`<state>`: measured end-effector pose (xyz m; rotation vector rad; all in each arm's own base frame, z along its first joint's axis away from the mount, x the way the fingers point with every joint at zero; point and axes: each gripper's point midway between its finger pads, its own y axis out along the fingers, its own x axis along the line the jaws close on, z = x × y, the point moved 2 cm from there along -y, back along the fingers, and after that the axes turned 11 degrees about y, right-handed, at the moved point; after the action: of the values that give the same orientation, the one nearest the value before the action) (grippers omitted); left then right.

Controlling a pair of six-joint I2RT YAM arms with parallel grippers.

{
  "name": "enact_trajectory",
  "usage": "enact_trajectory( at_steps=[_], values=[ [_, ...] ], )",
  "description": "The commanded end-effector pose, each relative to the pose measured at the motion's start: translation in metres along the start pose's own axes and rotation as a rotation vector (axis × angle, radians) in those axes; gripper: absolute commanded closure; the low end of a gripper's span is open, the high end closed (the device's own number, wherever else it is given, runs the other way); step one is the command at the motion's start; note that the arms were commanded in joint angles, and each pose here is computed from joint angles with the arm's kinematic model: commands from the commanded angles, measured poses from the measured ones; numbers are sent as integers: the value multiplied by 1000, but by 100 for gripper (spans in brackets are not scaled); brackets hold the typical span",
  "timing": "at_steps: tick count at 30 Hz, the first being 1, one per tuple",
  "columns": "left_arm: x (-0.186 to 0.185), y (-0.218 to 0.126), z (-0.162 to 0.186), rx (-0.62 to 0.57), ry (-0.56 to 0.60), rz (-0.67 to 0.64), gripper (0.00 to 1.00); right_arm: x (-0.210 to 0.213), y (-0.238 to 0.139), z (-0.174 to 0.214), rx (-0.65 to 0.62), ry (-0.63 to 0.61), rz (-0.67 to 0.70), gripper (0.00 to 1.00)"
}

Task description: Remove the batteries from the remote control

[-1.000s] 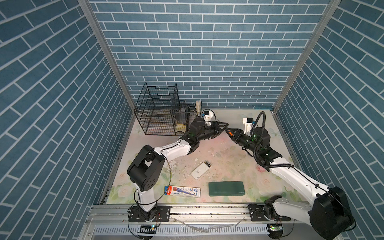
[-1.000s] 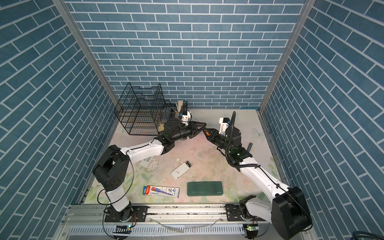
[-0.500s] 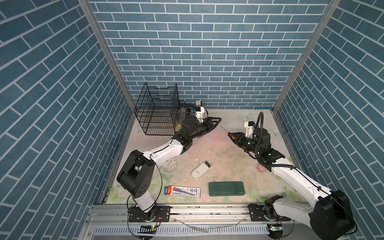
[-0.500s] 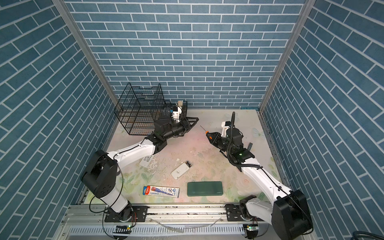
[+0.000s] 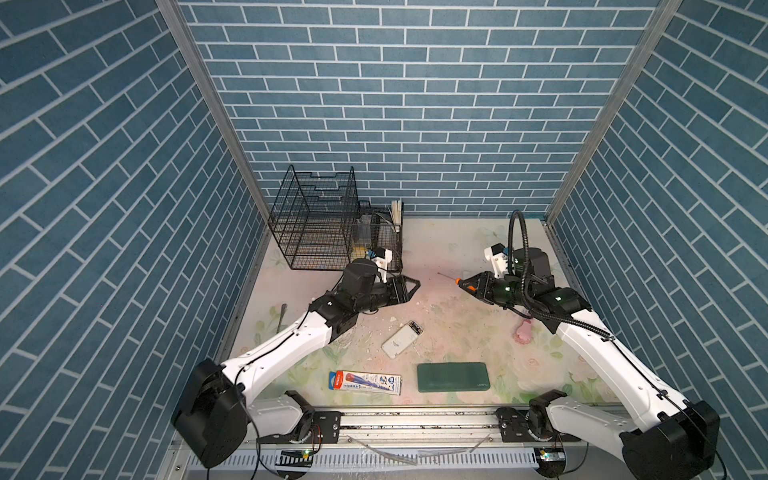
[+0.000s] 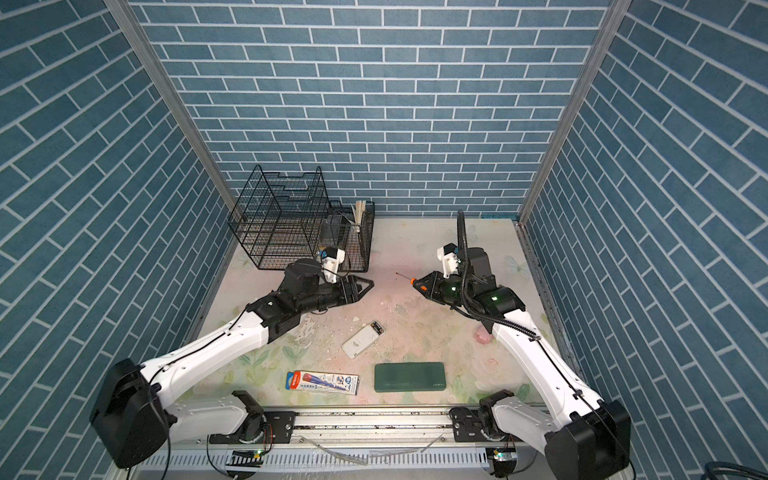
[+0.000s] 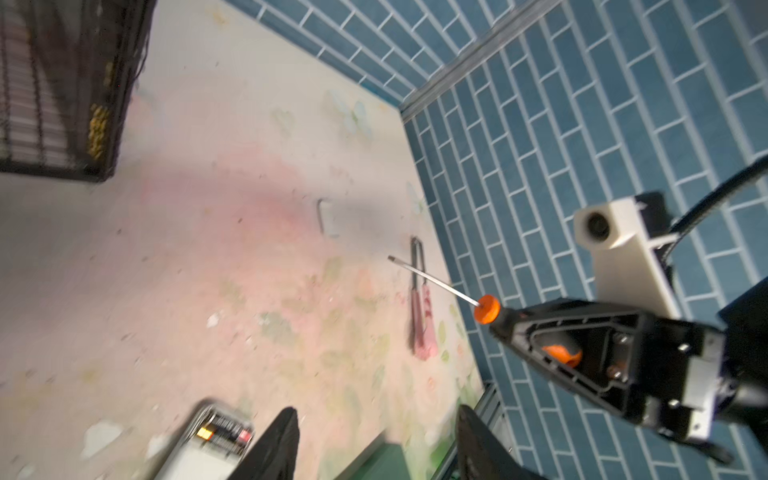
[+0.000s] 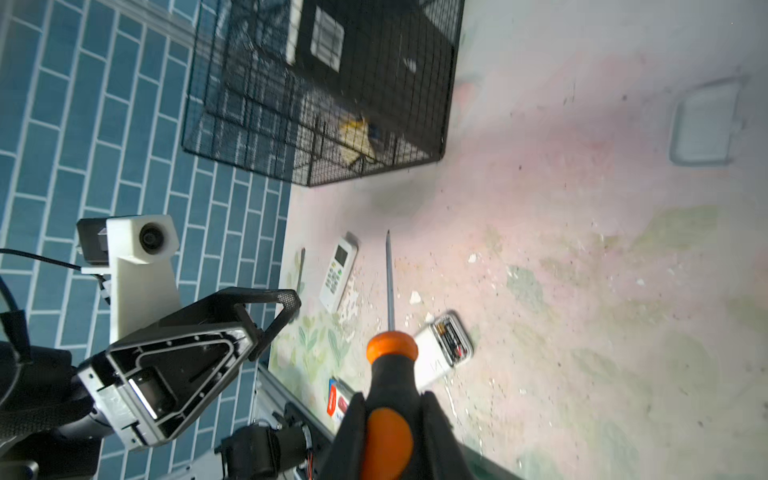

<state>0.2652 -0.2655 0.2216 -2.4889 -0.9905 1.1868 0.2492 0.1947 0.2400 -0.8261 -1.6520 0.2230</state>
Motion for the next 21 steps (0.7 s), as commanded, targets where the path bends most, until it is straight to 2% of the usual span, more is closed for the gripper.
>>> enact_trajectory(
  at_steps=[1,3,7,10,15,21],
  values=[
    [40,-4,58,191,33,-159,32,0,-12,25,138,-60,20,100],
    [48,-4,73,248,56,-192,25,-2,-14,31,169,-82,35,100],
    [59,1,96,355,103,-229,23,-7,-17,39,202,-93,67,100],
    [62,6,109,432,124,-225,16,-9,-18,45,221,-92,79,100],
    [64,12,123,554,242,-267,16,-16,-14,57,262,-70,134,100],
    [67,19,131,619,356,-320,16,-23,-2,63,253,-3,138,100]
  ],
)
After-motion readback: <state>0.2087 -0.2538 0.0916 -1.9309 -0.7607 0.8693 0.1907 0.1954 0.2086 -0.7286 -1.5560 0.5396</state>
